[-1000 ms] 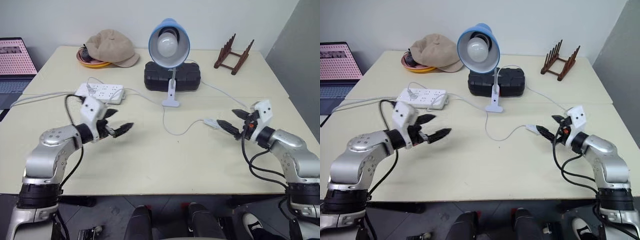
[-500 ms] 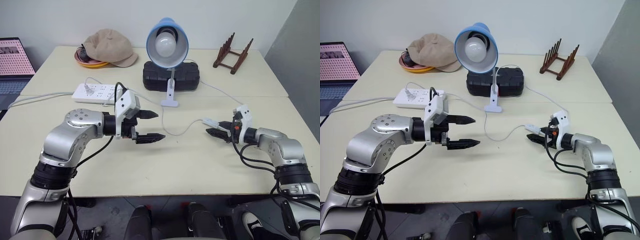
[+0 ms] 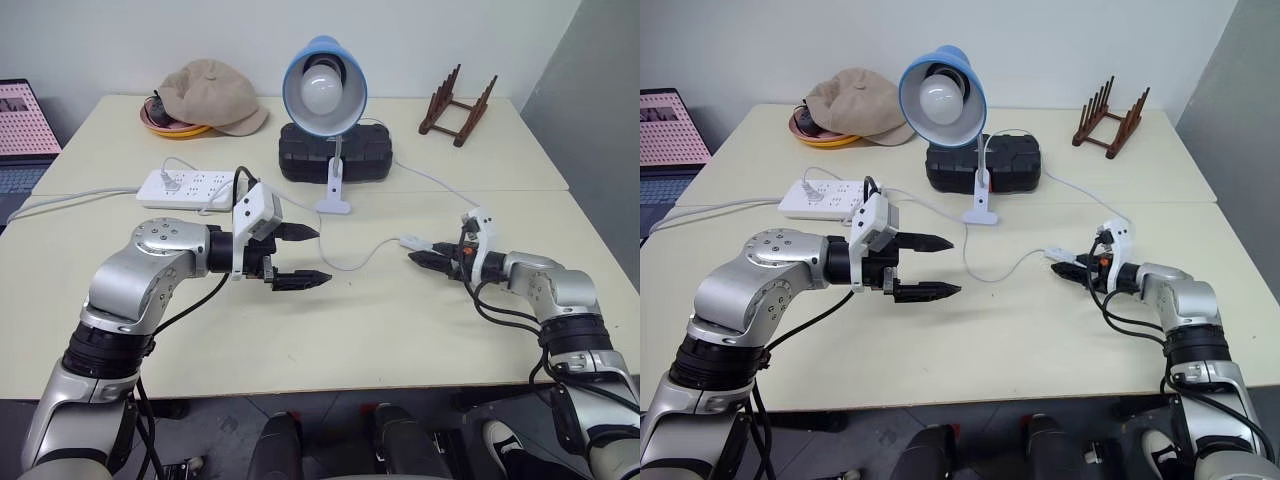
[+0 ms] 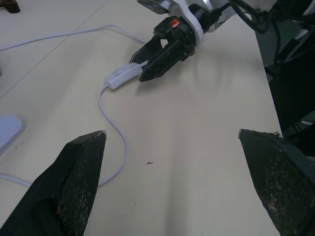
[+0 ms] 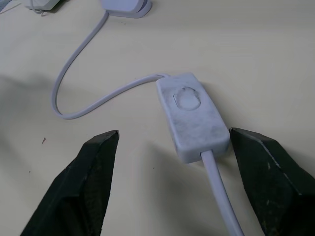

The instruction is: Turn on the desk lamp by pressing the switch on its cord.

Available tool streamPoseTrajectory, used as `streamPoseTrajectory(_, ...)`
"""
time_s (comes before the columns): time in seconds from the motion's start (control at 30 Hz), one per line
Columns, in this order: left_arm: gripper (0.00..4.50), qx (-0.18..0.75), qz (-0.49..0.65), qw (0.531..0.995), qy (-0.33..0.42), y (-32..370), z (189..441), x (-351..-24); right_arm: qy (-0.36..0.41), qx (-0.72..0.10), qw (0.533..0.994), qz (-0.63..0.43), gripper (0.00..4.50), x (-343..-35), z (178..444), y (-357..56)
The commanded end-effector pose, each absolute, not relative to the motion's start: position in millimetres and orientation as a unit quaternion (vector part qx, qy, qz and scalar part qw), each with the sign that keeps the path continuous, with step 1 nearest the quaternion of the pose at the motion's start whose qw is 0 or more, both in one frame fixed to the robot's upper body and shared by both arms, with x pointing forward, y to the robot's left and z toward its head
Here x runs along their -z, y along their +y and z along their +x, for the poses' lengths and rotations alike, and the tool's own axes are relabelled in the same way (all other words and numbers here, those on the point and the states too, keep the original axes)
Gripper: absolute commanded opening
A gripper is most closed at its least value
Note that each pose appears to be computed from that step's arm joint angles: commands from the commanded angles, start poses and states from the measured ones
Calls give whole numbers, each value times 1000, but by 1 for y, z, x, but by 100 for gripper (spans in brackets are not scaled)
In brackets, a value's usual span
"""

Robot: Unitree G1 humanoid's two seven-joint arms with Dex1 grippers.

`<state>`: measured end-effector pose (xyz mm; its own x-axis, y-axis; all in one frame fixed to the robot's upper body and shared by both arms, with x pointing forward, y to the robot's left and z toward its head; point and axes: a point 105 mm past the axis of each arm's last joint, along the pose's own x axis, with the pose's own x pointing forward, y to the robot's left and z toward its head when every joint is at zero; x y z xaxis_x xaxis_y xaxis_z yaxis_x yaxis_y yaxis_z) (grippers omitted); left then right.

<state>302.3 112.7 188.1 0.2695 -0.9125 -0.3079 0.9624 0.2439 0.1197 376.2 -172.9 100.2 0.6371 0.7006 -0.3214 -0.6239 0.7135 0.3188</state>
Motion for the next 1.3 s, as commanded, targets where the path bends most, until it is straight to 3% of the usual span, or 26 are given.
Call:
streamPoseTrajectory(0.03, 450, 605, 147, 779, 66, 107, 297, -198, 190, -372, 903, 98, 278, -113, 382, -172)
streamPoseTrajectory(0.2, 450, 606, 136, 780, 75, 108, 293, -193, 185, -374, 903, 103, 149, -116, 381, -172)
streamPoseTrajectory(0.3, 450, 608, 108, 782, 86, 107, 288, -189, 171, -374, 906, 100, 109, -121, 380, -172)
streamPoseTrajectory(0.53, 450, 601, -143, 777, 124, 89, 270, -190, 58, -382, 921, 38, 107, -161, 366, -154)
streamPoseTrajectory(0.8, 450, 530, -328, 771, 128, 67, 293, -188, -54, -411, 907, -72, 107, -185, 328, -121)
streamPoseTrajectory(1.3, 450, 528, -363, 755, 137, 49, 306, -185, -128, -437, 880, -137, 107, -193, 297, -94)
